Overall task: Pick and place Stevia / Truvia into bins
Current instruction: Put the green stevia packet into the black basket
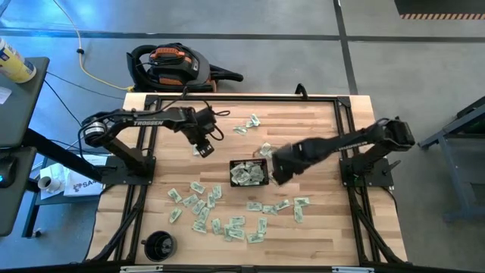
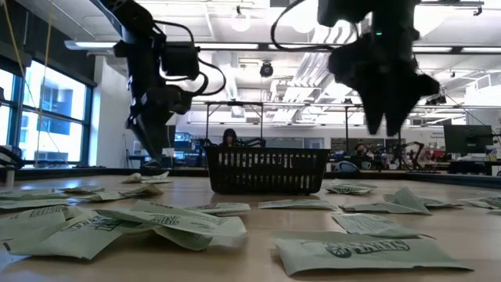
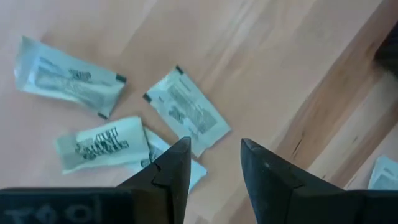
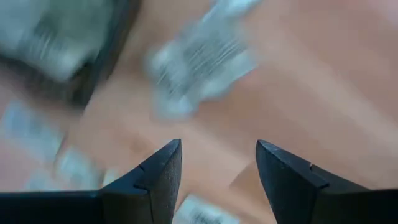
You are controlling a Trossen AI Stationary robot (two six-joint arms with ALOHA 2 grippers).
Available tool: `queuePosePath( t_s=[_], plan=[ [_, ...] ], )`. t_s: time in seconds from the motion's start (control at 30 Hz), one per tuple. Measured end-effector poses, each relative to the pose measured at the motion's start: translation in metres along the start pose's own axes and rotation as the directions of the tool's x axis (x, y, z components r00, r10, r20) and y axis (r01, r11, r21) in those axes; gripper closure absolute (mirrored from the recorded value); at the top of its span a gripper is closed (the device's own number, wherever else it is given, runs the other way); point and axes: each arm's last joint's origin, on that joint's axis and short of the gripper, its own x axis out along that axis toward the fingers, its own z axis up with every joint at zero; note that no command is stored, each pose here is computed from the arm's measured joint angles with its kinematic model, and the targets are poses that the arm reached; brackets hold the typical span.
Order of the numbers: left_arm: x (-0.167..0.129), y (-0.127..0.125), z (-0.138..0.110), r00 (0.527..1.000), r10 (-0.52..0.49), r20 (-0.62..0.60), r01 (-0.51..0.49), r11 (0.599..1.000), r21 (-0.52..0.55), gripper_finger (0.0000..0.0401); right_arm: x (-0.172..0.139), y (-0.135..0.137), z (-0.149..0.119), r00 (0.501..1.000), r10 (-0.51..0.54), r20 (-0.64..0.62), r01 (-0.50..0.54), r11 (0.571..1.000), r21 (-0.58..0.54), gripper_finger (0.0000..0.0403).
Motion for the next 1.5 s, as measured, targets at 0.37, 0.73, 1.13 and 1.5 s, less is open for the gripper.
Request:
queuePosePath(
  t_s=[0.37, 0.73, 1.13, 1.5],
  plan=[
    [0.000, -0.001, 0.003, 0.999, -0.008, 0.036, 0.008, 1.000, 0.003, 0.0231, 0.029, 0.002, -0.083, 0.994, -0.071, -0.080, 0.043, 0.950, -0.310, 0.0206],
    [0.000, -0.002, 0.006, 0.997, -0.038, 0.061, 0.039, 0.999, -0.015, 0.0231, 0.061, -0.010, -0.106, 0.992, 0.021, -0.126, -0.089, 0.824, -0.559, 0.0206],
    [0.000, -0.002, 0.006, 0.997, -0.039, 0.061, 0.042, 0.998, -0.052, 0.0231, 0.071, -0.023, -0.089, 0.989, 0.024, -0.149, -0.100, 0.840, -0.533, 0.0243],
    [0.000, -0.002, 0.006, 0.998, -0.038, 0.059, 0.041, 0.998, -0.045, 0.0231, 0.067, -0.026, -0.061, 0.996, 0.019, -0.091, -0.053, 0.922, -0.383, 0.0391]
  ],
)
